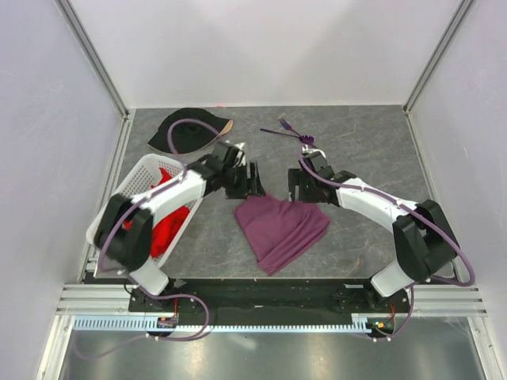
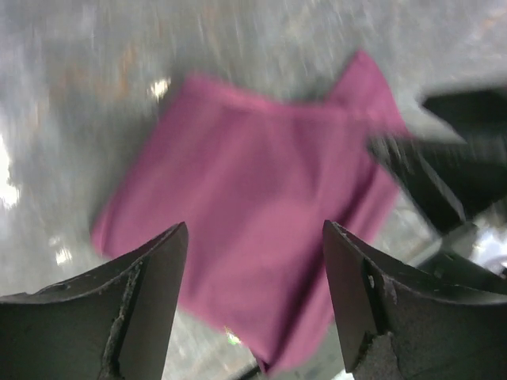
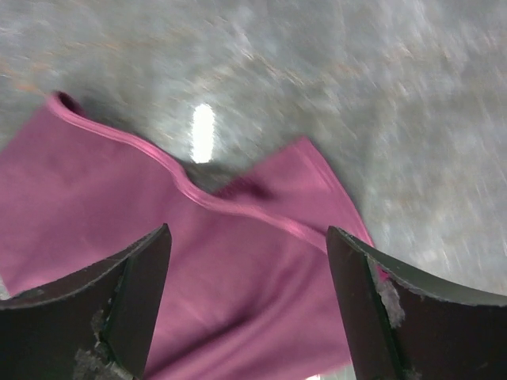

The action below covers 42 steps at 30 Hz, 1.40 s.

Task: Fold the napkin into a case and place the utensils inside
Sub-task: Move the crumpled napkin to the center of the board, then pick up the crumpled napkin from the center of the board.

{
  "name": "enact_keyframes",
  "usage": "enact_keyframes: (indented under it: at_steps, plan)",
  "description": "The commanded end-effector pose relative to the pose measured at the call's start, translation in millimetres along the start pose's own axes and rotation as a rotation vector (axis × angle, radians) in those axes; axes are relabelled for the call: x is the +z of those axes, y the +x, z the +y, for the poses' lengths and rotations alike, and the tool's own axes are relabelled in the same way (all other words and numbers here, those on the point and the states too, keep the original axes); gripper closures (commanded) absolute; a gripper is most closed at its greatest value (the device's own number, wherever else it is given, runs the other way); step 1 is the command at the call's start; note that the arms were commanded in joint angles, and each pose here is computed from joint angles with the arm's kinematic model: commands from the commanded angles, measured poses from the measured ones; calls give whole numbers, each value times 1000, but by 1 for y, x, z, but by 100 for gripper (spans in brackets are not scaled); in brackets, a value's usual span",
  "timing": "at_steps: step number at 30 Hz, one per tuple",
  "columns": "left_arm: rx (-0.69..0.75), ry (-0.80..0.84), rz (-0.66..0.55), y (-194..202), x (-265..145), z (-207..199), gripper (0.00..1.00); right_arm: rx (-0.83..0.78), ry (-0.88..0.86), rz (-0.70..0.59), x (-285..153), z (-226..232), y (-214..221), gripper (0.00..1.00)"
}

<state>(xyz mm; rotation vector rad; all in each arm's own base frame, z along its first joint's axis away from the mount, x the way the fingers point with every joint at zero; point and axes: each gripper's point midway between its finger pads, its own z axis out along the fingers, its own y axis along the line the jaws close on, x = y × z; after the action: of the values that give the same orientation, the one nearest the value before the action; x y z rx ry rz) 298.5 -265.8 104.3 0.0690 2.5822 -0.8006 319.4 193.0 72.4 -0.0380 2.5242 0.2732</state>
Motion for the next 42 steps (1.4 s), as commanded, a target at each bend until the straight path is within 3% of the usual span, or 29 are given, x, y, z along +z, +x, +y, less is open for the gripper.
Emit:
enact_keyframes:
  at_steps: [1, 8, 13, 16, 22, 25, 31, 34, 35, 37, 38, 40, 41, 42]
  plan:
    - [166, -100, 100, -8, 35, 16, 23, 117, 105, 20, -20, -29, 18, 10]
    - [262, -107, 177, -16, 63, 15, 22, 154, 139, 66, -28, -53, 58, 5]
    - [260, -125, 215, -10, 77, 20, 23, 114, 61, 99, -22, -41, 63, 9]
    - [248, -130, 249, -3, 84, 25, 32, 81, 66, 72, -22, -35, 56, 15]
    - [237, -186, 269, 1, 84, 36, 67, 20, 70, 51, -18, -22, 54, 16]
    - [230, -186, 244, -5, 78, 31, 90, 19, 83, 55, -13, -23, 56, 17]
    - [227, -94, 209, -15, 56, 1, 98, -9, 10, 58, -1, -5, 48, 20]
    - [213, -32, 200, -17, 43, -15, 98, -14, -21, 49, 3, 3, 44, 46]
    - [212, -13, 190, -19, 36, -21, 98, -13, -27, 42, 4, 4, 42, 59]
    - [208, 6, 177, -21, 29, -29, 98, -9, -29, 33, 6, 6, 38, 67]
    - [212, 23, 160, -25, 20, -35, 98, -8, -28, 31, 6, 7, 36, 79]
    - [210, 36, 134, -30, 10, -42, 98, -17, -17, 26, 3, 7, 29, 90]
    - [205, 37, 119, -35, 4, -44, 98, -19, -16, 15, 1, 9, 23, 100]
    - [206, 49, 88, -42, -8, -50, 98, -27, -10, 15, -2, 9, 20, 100]
